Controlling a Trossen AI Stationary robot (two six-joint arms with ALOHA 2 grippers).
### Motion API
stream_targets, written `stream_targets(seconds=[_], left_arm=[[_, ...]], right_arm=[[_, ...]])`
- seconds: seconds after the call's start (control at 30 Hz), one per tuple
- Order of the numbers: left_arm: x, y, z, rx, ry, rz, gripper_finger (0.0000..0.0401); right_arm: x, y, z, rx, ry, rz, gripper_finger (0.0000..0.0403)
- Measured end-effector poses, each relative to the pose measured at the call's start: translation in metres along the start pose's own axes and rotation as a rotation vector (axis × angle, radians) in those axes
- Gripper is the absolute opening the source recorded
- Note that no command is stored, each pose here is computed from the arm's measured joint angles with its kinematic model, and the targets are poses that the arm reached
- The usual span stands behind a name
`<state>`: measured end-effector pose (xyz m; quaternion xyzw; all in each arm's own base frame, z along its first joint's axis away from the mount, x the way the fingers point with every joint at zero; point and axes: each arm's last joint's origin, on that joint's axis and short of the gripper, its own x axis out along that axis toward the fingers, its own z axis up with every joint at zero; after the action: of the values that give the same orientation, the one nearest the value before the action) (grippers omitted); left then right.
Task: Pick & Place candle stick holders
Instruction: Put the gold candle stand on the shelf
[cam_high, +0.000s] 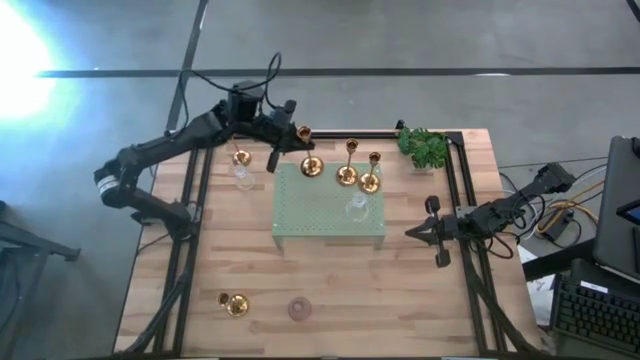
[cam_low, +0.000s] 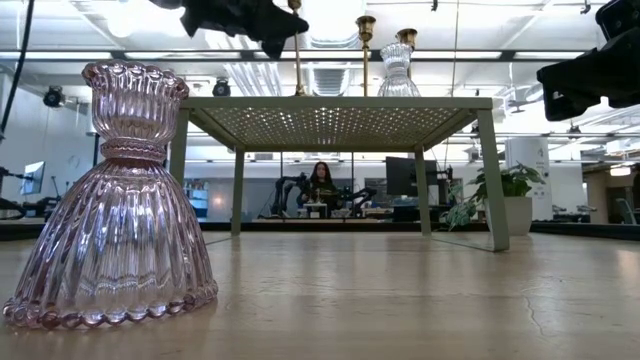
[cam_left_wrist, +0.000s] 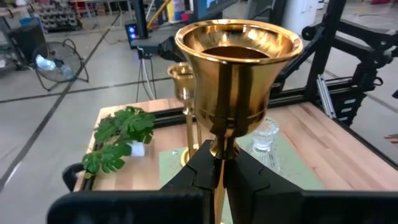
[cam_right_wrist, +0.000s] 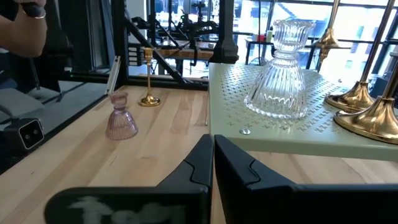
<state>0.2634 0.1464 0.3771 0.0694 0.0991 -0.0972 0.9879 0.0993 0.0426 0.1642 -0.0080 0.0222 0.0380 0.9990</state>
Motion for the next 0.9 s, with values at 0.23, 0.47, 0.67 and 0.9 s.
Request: stream_targets(seconds=[0.23,0.47,0.67,0.9], left_arm=[[0.016,0.008,-0.014,-0.029,0.029,-0.019,0.0019],[0.024,0.012,-0.021,-0.043,0.032,-0.049,0.0019],[0.031,0.012,-0.023,-0.04,0.03,-0.064,0.0019],[0.034,0.011,-0.024,-0.032,0.032,-0.072,0.0019]], right_arm=[[0.0,0.0,0.0,0.0,0.0,0.0,0.0009],[0.0,0.0,0.0,0.0,0.0,0.0,0.0009],[0.0,0.0,0.0,0.0,0.0,0.0,0.0009],[0.0,0.0,0.0,0.0,0.0,0.0,0.0009]])
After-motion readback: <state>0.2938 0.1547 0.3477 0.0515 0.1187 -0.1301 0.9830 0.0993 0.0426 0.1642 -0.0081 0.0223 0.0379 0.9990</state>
